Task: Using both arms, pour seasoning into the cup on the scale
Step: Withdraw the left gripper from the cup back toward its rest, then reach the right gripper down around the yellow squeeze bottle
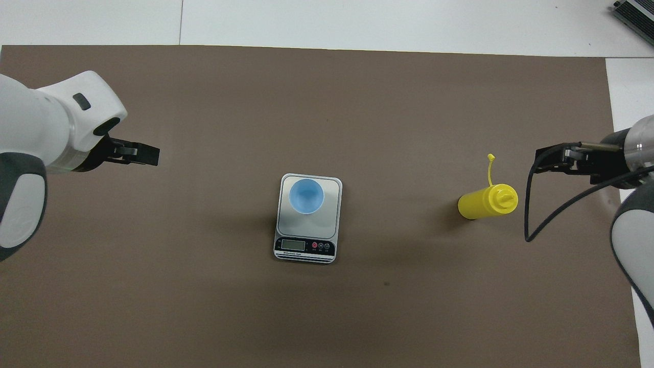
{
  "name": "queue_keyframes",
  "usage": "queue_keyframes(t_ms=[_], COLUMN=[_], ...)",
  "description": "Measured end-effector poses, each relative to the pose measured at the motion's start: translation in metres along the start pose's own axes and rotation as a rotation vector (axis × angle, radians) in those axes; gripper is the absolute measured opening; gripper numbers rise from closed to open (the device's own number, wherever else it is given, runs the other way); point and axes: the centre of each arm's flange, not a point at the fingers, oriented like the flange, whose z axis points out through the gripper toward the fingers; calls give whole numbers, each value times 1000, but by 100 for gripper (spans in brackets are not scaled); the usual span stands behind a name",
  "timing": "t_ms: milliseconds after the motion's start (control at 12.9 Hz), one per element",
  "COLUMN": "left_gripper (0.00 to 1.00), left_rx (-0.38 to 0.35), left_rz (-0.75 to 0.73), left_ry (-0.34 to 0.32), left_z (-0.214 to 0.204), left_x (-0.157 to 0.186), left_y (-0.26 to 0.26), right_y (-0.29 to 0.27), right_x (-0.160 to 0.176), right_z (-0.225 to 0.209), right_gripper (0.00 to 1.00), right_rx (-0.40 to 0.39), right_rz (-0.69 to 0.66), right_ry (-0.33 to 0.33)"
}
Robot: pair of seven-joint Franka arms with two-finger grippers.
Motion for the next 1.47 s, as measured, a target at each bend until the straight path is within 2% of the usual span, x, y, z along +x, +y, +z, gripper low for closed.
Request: queue_keyframes(t_ms=[155, 310, 543, 775, 1008, 1473], left_gripper=[100, 100, 100, 100, 100, 100], left_rx=[-9, -29, -35, -42, -93, -99], left_rz=[25, 24, 28, 34, 18, -18], left_ry=[-8, -17, -29, -30, -66, -79], left_z=[-1, -5, -42, -60, -53, -59], left_x=[-3, -7, -10, -10, -12, -13], left_y=[-30, -54, -56, -52, -54, -74], right_y=[3, 20, 50, 73, 87, 90], right_x=[7, 17, 35, 59, 80, 75], right_z=[9, 23, 53, 97, 156, 256], right_gripper=[100, 100, 100, 100, 100, 100], right_rx=[28, 61, 115, 181, 193, 176], right_rz=[145, 284, 473, 593, 676, 863], right_ry=[-14, -55, -138, -279, -394, -604])
